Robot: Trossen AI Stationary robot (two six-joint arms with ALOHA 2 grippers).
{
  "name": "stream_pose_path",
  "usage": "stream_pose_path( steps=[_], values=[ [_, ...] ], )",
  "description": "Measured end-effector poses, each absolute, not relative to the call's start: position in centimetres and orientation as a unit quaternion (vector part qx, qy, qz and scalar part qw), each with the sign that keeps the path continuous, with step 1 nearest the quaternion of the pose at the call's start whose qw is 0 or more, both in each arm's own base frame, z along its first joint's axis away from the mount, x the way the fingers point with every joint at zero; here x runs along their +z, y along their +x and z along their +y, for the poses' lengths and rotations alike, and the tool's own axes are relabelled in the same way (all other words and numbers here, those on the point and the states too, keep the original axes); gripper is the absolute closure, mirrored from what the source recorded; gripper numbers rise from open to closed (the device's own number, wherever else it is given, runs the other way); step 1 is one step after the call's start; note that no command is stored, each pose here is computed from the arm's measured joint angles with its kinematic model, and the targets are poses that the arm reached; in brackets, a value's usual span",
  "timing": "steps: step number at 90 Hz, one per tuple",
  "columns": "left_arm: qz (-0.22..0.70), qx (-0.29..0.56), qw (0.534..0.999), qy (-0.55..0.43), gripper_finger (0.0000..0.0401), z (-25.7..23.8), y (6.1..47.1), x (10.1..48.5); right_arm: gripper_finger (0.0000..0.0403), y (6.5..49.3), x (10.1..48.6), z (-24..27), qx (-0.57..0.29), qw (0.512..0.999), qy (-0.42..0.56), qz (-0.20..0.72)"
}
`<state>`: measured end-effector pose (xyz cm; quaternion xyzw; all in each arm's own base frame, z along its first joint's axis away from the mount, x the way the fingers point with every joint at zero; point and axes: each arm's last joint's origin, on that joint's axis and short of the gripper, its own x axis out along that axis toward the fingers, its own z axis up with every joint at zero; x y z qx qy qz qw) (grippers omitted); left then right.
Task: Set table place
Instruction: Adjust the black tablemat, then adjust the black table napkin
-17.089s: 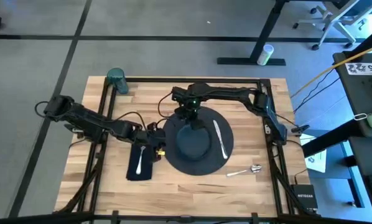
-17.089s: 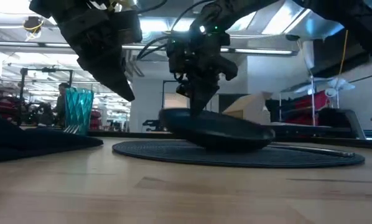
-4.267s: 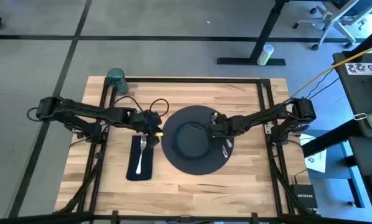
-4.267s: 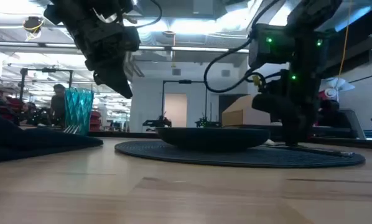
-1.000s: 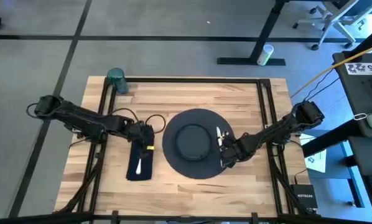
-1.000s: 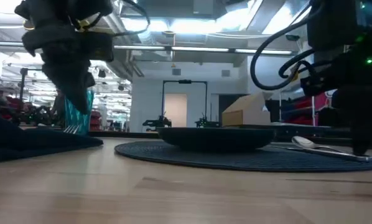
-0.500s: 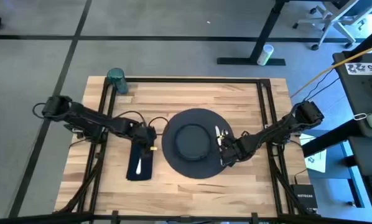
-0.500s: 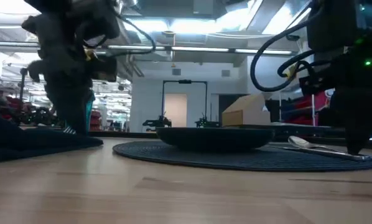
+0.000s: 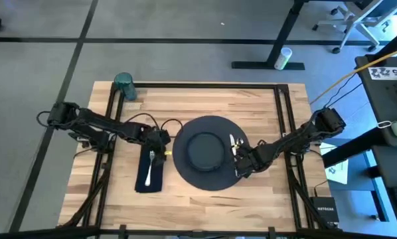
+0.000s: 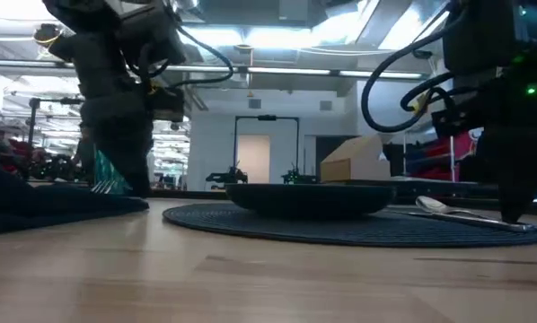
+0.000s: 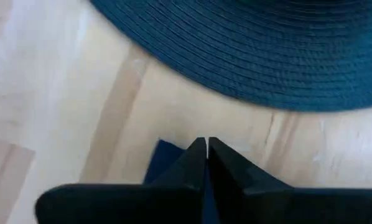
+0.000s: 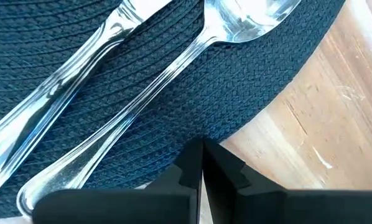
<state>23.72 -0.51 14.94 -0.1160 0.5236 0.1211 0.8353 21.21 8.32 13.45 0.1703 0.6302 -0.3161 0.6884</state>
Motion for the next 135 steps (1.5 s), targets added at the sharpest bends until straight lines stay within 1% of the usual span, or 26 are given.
stream_pose_path(
  steps=[22, 33, 56, 101, 135],
  values=[
    [0.587, 0.109, 0.798, -0.083, 0.04, -1.0, 23.2, 16.0, 0.0403, 21.2, 13.5, 8.3, -0.314, 0.689, 0.168, 0.631],
    [0.604, 0.095, 0.788, -0.073, 0.04, -1.4, 22.9, 15.9, 0.0403, 21.2, 13.5, 8.3, -0.314, 0.689, 0.168, 0.631],
    [0.589, 0.084, 0.801, -0.076, 0.04, -1.4, 23.3, 16.0, 0.0403, 21.2, 13.5, 8.3, -0.314, 0.689, 0.168, 0.631],
    [0.617, 0.036, 0.78, -0.092, 0.04, -2.8, 23.3, 15.1, 0.0403, 21.2, 13.5, 8.3, -0.31, 0.691, 0.165, 0.632],
    [0.609, 0.026, 0.788, -0.09, 0.04, -3.4, 23.9, 14.6, 0.0403, 21.3, 13.5, 8.3, -0.309, 0.692, 0.164, 0.631]
  ],
)
